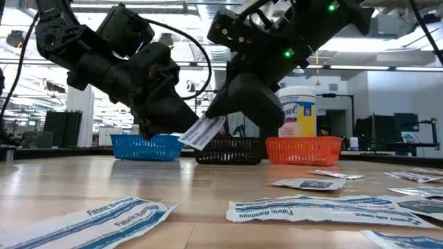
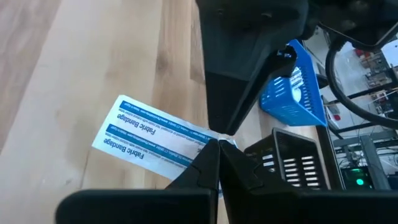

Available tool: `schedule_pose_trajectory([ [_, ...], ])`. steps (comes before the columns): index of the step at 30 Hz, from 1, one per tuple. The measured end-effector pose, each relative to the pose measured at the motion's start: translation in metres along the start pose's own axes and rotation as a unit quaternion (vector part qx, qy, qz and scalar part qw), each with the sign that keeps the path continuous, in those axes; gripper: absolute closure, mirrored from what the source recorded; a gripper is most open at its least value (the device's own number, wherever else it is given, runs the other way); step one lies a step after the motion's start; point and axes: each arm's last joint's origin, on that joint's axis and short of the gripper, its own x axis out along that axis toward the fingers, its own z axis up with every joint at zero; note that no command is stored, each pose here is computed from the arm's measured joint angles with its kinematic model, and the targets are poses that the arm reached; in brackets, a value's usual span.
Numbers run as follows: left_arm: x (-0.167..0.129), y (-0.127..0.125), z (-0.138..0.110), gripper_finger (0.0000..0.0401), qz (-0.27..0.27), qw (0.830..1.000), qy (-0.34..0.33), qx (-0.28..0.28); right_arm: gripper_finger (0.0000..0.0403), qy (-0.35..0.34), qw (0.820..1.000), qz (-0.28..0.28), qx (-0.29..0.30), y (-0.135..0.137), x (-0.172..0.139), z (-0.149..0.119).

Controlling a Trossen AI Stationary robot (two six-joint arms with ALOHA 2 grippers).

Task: Pick & Place First Aid Supplies
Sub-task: Put the bandage into the blue container

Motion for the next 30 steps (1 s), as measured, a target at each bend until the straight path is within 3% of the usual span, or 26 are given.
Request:
schedule_pose_trajectory([
  [11,0.0,-0.002,0.0,0.0279,-0.026,1.0,0.007,-0.001,0.0403,0.011,1.0,0.003,-0.009,0.0,0.0,-0.003],
  [30,0.0,-0.004,0.003,0.0279,-0.034,0.999,-0.007,0.004,0.0403,-0.008,0.998,-0.004,0.057,-0.013,0.011,0.001],
])
